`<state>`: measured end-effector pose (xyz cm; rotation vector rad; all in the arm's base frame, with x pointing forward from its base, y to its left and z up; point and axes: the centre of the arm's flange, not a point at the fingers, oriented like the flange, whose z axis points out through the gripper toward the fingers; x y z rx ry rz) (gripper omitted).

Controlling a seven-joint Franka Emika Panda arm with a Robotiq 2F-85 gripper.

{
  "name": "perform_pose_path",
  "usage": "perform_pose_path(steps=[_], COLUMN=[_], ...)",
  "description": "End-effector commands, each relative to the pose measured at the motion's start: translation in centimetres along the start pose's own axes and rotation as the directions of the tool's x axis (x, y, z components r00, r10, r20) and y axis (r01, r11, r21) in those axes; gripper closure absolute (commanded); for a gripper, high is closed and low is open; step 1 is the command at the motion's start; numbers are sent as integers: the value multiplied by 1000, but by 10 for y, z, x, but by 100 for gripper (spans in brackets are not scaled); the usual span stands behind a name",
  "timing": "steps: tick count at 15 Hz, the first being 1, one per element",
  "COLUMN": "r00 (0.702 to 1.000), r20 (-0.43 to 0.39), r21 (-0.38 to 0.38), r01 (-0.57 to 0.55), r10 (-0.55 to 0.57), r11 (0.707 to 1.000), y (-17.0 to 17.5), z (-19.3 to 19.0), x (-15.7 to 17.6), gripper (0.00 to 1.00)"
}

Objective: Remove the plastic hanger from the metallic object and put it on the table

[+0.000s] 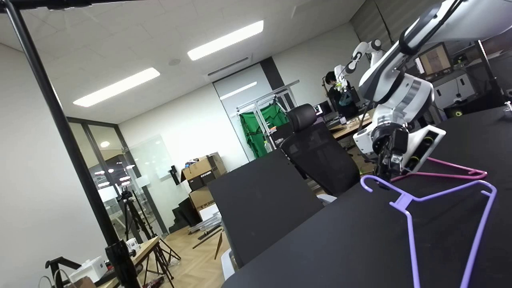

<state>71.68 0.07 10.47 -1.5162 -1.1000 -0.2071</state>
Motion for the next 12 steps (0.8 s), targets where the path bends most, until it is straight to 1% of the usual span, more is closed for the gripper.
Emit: perform_pose_path(steps=[1, 2, 3, 4, 5, 7, 8, 12], r00=[998, 997, 995, 992, 998, 997, 996, 995], r20=[37, 40, 48, 60, 32, 48, 50, 51], r21=[-48, -53, -36, -11, -32, -22, -24, -13], r01=[-58, -69, -90, -114, -51, -67, -70, -85], r10=[59, 71, 92, 115, 52, 68, 71, 85], r11=[997, 996, 995, 993, 998, 998, 997, 996], y=[-45, -54, -63, -71, -42, -57, -59, -55], z=[-25, -32, -37, -40, -37, -44, -46, -41], x=[38, 48, 56, 62, 52, 64, 66, 60], gripper=[19, 13, 5, 1, 18, 4, 1, 1])
